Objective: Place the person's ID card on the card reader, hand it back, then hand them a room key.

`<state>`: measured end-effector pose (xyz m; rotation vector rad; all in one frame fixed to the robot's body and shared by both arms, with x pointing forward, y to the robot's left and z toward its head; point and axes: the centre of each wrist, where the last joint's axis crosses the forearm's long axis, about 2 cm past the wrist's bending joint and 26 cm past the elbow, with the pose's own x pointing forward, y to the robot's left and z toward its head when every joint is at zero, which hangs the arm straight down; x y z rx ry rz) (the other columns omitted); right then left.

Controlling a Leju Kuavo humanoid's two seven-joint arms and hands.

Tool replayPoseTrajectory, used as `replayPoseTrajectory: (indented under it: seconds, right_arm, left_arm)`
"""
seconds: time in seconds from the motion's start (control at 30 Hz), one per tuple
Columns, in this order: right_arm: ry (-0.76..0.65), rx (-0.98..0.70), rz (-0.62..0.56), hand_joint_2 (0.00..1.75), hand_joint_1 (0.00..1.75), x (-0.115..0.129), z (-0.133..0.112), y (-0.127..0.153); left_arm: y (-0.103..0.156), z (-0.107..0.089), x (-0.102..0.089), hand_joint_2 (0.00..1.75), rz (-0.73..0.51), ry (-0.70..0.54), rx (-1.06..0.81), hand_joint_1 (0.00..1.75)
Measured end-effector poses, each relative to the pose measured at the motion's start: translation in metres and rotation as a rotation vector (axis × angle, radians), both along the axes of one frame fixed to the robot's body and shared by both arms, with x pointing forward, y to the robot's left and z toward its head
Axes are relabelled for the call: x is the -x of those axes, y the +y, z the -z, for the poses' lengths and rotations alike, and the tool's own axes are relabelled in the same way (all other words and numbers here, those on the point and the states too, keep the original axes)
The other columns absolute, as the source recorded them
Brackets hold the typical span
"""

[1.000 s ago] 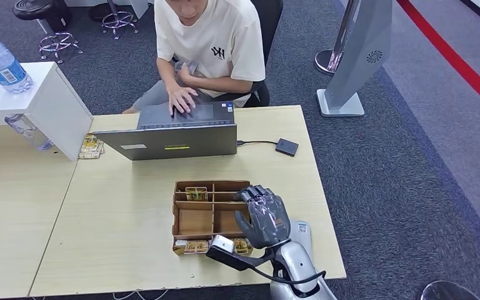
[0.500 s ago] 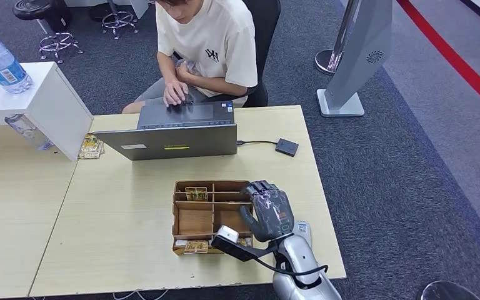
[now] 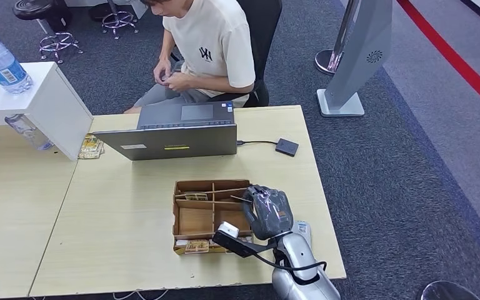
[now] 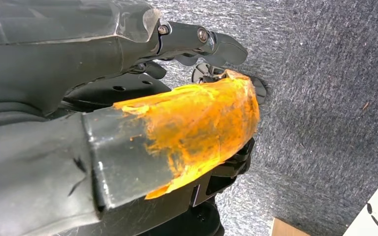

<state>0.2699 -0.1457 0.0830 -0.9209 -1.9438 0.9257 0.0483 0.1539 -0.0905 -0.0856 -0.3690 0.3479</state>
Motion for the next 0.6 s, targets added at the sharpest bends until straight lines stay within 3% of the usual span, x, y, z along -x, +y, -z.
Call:
replayPoseTrajectory:
  seconds: [0.37, 0.47, 0.6]
  right_arm:
    - [0.025, -0.065, 0.001, 1.75, 1.75, -0.001, 0.002, -0.001]
    - [0.051, -0.204, -0.003, 1.75, 1.75, -0.002, -0.004, -0.004]
    - [0.113, -0.558, -0.089, 1.75, 1.75, -0.001, -0.023, -0.008]
  left_arm:
    - [0.000, 0.000, 0.000, 0.00, 0.001, 0.000, 0.000, 0.00]
    - [0.000, 0.000, 0.000, 0.00, 0.002, 0.000, 0.000, 0.00]
    - [-0.001, 0.000, 0.001, 0.00, -0.014, 0.004, 0.004, 0.00]
